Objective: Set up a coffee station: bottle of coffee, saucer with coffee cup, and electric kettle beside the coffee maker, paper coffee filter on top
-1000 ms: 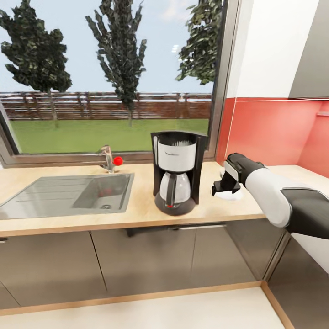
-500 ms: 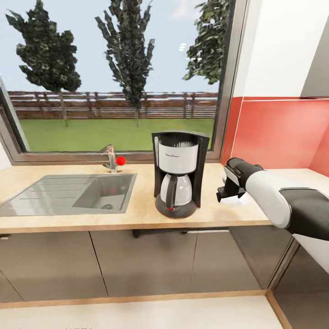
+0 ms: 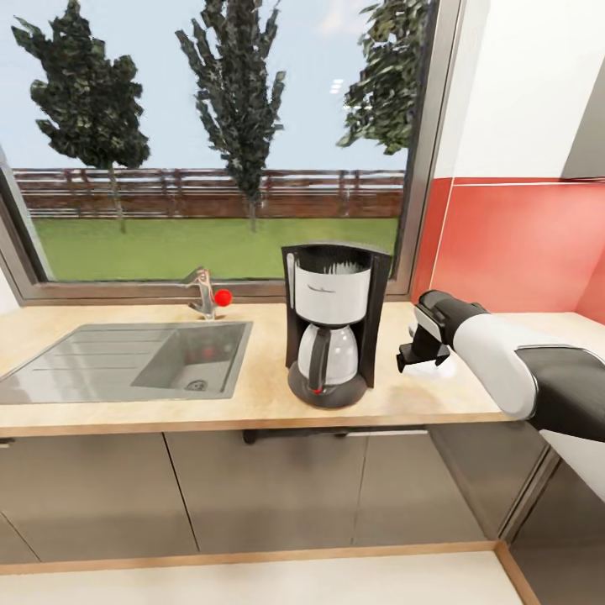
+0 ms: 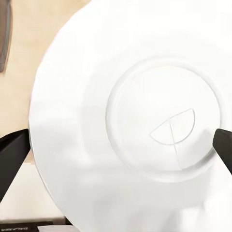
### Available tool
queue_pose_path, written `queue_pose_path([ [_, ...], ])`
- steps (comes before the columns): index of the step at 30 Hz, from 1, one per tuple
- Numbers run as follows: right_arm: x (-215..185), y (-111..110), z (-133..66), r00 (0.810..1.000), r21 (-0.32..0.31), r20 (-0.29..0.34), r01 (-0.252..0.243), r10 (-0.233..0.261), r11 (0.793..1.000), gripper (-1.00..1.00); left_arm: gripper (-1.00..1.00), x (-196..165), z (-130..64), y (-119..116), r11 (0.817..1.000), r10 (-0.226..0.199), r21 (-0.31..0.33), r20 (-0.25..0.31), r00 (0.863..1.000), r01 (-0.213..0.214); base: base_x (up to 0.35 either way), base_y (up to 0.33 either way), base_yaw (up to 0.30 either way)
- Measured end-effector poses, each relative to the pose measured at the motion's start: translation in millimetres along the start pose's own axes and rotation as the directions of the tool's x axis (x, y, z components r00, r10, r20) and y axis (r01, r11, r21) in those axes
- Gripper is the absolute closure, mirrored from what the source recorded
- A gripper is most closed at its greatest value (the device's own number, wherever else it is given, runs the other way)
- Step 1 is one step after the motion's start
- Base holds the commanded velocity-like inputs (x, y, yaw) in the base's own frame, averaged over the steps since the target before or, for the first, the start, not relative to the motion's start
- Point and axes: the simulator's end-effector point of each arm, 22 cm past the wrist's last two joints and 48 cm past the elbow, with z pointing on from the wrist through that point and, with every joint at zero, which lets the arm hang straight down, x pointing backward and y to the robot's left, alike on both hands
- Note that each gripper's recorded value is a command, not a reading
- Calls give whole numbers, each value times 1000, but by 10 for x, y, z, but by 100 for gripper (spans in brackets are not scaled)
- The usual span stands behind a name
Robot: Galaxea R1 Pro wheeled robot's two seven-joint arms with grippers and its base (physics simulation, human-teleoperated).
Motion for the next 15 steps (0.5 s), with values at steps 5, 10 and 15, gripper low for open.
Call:
queue_pose_path([
  [5, -1, 10, 2, 1000, -5, 0, -1, 1, 1000, 100, -100, -3, 1, 3, 1000, -2, -1, 1, 1000, 2, 21, 5, 0],
  [10, -2, 25, 2, 1000, -9, 0, 0, 0, 1000, 100, -100, -3, 1, 8, 1000, -7, -3, 1, 1000, 7, 2, 1, 0],
  [15, -4, 34, 1, 1000, -11, 0, 1, -1, 1000, 100, -100, -8, 2, 18, 1000, -18, -8, 2, 1000, 18, 0, 0, 24],
])
